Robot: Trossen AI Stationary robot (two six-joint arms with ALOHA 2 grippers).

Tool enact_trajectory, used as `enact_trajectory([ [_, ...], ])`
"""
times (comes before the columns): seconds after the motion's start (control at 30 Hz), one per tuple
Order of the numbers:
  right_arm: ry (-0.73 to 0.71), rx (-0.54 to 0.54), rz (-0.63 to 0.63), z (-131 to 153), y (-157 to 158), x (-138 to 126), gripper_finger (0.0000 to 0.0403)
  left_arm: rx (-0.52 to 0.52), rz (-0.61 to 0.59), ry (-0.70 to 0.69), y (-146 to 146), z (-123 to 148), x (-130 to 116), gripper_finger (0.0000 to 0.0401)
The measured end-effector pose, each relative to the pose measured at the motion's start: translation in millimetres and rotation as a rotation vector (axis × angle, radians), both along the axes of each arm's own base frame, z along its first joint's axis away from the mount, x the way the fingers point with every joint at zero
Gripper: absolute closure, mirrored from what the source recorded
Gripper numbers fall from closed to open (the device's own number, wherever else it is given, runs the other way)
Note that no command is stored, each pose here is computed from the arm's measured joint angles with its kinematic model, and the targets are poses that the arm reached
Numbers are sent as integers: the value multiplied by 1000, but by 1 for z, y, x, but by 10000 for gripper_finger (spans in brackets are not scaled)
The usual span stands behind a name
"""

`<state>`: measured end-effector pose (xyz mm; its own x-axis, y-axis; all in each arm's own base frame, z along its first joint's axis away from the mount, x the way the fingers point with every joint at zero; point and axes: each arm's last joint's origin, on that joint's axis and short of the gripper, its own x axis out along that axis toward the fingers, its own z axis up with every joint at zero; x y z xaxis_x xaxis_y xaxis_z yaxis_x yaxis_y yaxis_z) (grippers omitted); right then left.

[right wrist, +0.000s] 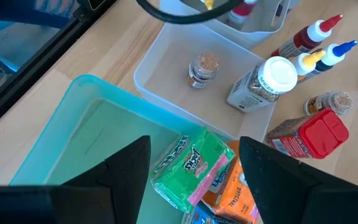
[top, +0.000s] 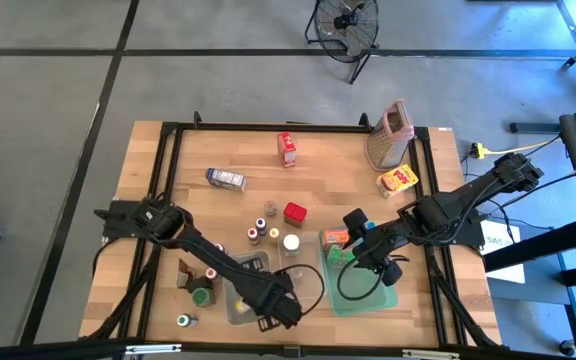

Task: Pick & Place Kitchen Items
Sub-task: Adjust the yellow food coloring bottle in the gray bin

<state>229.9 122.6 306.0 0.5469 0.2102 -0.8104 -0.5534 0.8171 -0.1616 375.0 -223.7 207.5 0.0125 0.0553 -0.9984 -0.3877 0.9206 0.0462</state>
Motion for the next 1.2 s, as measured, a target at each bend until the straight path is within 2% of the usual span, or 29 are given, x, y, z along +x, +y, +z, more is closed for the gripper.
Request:
enact_trajectory([
  [0.17,3,0,1,0,0,0,155,75,-11,-37,-2,24,-3,257],
  [0.27,3,0,1,0,0,0,155,160,-6,-60,-4,38,-8,257],
  [0.5,1,-3,5,0,0,0,155,328,-17,-241,-19,56,-17,257],
  [0.7,0,-6,10,0,0,0,155,442,34,-413,-44,58,-35,257],
  [0.93,0,-6,10,0,0,0,155,567,63,-694,-81,64,-71,257],
  [1.1,0,-6,10,0,0,0,155,639,78,-853,-94,53,-88,257],
  [1.2,-1,-5,10,0,0,0,155,671,115,-923,-95,36,-95,257],
])
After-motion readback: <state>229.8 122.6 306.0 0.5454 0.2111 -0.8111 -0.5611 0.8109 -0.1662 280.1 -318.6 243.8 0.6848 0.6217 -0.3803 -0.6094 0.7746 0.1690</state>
